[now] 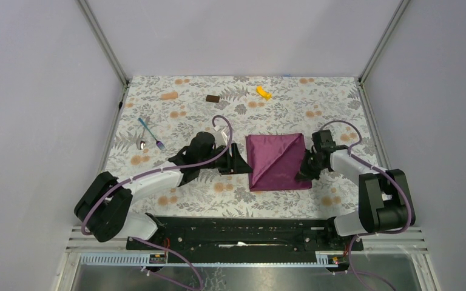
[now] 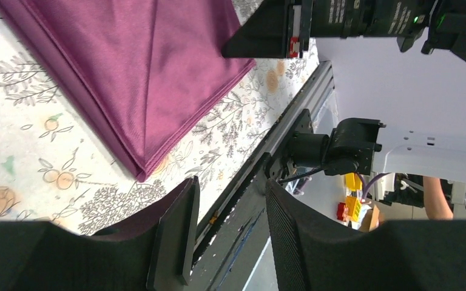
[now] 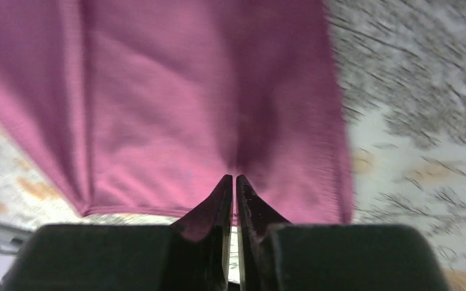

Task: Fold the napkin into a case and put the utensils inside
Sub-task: Pick up the upper triangle-folded napkin from the center of the board.

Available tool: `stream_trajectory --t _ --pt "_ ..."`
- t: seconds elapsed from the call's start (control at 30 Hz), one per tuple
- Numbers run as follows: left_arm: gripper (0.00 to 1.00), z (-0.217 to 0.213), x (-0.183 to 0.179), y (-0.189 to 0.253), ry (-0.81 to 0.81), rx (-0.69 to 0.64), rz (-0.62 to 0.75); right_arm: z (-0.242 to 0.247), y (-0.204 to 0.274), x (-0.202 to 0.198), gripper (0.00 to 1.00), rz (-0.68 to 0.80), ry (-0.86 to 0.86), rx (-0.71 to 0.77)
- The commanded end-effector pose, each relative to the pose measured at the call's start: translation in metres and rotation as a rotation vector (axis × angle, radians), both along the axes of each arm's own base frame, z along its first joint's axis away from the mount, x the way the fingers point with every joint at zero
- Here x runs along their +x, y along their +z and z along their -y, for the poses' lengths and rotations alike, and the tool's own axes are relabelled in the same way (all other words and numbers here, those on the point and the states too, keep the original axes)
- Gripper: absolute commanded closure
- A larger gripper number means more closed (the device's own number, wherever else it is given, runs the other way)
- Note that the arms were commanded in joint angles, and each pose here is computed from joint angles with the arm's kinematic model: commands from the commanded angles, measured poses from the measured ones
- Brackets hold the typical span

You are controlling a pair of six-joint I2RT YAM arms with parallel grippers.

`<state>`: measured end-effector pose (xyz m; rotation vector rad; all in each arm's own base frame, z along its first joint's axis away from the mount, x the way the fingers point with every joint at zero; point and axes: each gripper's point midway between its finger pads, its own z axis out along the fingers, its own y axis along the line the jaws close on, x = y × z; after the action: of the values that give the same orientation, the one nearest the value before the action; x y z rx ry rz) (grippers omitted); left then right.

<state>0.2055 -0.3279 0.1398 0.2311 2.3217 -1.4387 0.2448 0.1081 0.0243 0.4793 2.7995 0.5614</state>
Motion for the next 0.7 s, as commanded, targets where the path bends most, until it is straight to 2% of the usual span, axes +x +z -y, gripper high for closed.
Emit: stream_trajectory --t 0.0,0.23,0.4,0.47,0.53,0.6,0.67 --pt "0.50 -0.013 0.003 0.006 0.038 0.042 0.054 0.040 -0.018 -0.012 0.91 -0.039 -0.142 -0.172" --pt "0.50 -0.029 -0.002 0.019 0.082 0.049 0.098 0.062 -0.040 0.008 0.91 -0.048 -0.143 -0.273" --pt "0.49 -0.040 -0.007 0.018 0.102 0.071 0.111 0.066 -0.014 0.034 0.88 0.012 -0.096 -0.326" --pt "0.48 -0.044 -0.007 0.018 0.114 0.076 0.117 0.067 0.004 0.033 0.83 0.041 -0.059 -0.359" --pt "0.48 -0.046 -0.007 0.016 0.121 0.079 0.119 0.061 0.021 0.033 0.73 0.084 -0.019 -0.370" --pt "0.47 -0.045 -0.007 0.014 0.115 0.077 0.115 0.042 0.032 0.031 0.64 0.118 0.045 -0.295" --pt "0.47 -0.040 -0.006 0.011 0.096 0.074 0.100 0.011 0.044 0.028 0.56 0.157 0.151 -0.149"
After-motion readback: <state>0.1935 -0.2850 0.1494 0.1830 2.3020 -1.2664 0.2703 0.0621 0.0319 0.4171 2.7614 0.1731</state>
